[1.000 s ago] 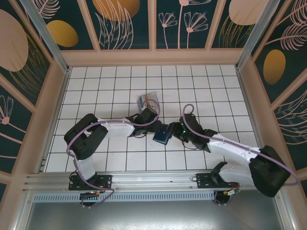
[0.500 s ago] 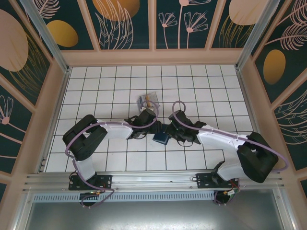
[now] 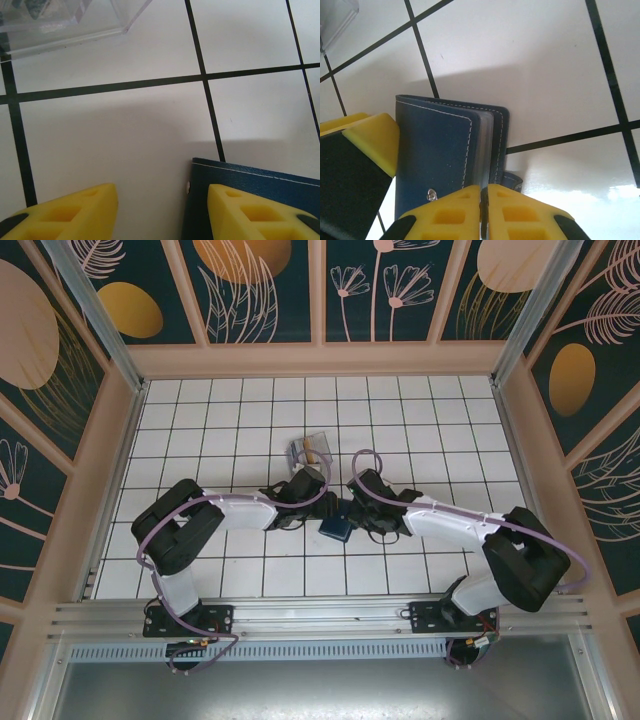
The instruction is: Put the credit cards into the card holder
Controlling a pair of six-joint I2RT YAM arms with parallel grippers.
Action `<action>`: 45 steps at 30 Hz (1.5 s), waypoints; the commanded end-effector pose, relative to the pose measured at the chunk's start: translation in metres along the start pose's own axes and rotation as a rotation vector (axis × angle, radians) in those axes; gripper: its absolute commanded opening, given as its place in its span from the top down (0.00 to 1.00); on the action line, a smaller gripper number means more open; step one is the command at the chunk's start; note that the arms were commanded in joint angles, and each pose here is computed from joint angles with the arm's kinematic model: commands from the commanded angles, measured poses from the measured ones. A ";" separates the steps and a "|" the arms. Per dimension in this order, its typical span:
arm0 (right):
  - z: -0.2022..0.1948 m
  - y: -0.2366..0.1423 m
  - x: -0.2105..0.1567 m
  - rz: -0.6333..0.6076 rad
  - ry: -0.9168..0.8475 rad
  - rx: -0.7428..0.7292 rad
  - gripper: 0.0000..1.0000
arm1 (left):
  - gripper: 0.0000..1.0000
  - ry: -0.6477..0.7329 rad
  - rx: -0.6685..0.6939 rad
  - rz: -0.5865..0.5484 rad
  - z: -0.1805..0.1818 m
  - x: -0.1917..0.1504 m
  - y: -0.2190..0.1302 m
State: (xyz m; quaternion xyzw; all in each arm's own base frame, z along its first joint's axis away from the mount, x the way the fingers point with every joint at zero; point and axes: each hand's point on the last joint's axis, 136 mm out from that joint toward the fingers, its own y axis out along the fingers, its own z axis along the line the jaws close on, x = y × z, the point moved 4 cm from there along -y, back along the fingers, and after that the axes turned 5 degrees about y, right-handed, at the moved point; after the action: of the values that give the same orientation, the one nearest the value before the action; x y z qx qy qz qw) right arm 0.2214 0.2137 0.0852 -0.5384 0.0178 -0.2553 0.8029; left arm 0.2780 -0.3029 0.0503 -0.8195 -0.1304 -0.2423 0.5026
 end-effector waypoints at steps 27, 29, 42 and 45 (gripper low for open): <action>0.020 -0.014 -0.001 0.006 -0.022 0.088 0.75 | 0.47 0.011 0.066 0.255 0.013 -0.065 0.019; 0.020 -0.015 -0.001 0.006 -0.023 0.088 0.74 | 0.47 0.011 0.067 0.256 0.013 -0.066 0.019; 0.024 -0.013 -0.003 0.025 -0.031 0.110 1.00 | 0.47 0.014 0.071 0.259 0.014 -0.067 0.019; 0.024 -0.012 -0.003 0.027 -0.031 0.110 1.00 | 0.47 0.012 0.067 0.257 0.013 -0.066 0.018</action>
State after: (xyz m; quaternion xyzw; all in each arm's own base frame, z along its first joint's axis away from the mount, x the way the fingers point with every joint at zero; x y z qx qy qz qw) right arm 0.2187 0.2232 0.0930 -0.5172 0.0096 -0.2372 0.8223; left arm 0.2787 -0.3090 0.0491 -0.8115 -0.1291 -0.2462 0.5139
